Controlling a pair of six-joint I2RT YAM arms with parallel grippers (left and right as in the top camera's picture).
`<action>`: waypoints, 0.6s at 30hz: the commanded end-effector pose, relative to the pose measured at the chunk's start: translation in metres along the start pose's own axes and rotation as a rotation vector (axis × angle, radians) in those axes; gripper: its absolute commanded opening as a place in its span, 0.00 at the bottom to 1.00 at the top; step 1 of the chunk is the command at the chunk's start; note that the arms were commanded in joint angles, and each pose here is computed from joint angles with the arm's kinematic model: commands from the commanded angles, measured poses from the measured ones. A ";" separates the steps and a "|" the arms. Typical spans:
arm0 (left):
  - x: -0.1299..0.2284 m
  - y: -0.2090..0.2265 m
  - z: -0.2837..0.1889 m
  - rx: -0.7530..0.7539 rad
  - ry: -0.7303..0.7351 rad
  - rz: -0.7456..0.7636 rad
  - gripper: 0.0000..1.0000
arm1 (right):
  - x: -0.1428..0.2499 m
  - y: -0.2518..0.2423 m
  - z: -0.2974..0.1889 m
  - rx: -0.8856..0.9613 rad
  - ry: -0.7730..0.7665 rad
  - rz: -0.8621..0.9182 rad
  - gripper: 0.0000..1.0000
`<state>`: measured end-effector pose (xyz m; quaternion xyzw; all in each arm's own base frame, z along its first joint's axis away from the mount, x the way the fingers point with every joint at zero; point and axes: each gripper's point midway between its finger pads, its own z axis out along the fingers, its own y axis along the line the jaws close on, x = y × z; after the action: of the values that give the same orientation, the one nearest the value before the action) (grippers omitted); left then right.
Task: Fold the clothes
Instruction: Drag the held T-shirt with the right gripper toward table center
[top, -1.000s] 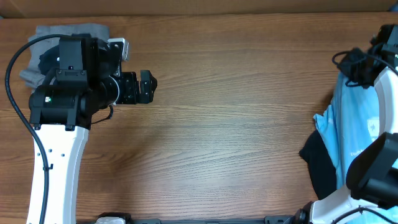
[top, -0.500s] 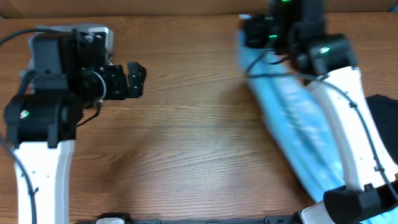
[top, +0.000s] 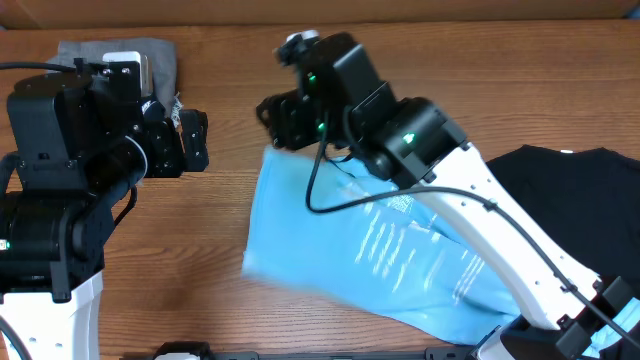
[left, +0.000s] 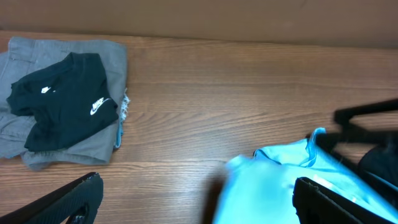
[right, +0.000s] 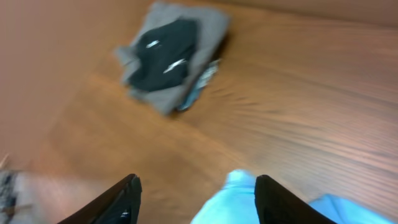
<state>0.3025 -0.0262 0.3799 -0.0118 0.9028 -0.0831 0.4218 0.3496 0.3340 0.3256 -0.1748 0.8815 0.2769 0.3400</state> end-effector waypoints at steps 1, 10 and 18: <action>-0.006 0.002 -0.007 -0.011 -0.026 0.020 1.00 | -0.036 -0.047 -0.036 0.142 -0.126 0.071 0.64; 0.021 -0.033 0.037 0.138 0.168 0.102 1.00 | -0.066 -0.126 -0.140 0.289 -0.308 0.221 0.66; 0.076 -0.129 0.148 0.328 0.415 0.379 1.00 | -0.053 -0.154 -0.220 0.383 -0.407 0.336 0.68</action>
<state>0.3516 -0.1348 0.2797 0.1586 0.9417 -0.1372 0.2632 0.3681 0.1002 0.4213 0.0778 0.8615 0.1844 0.4667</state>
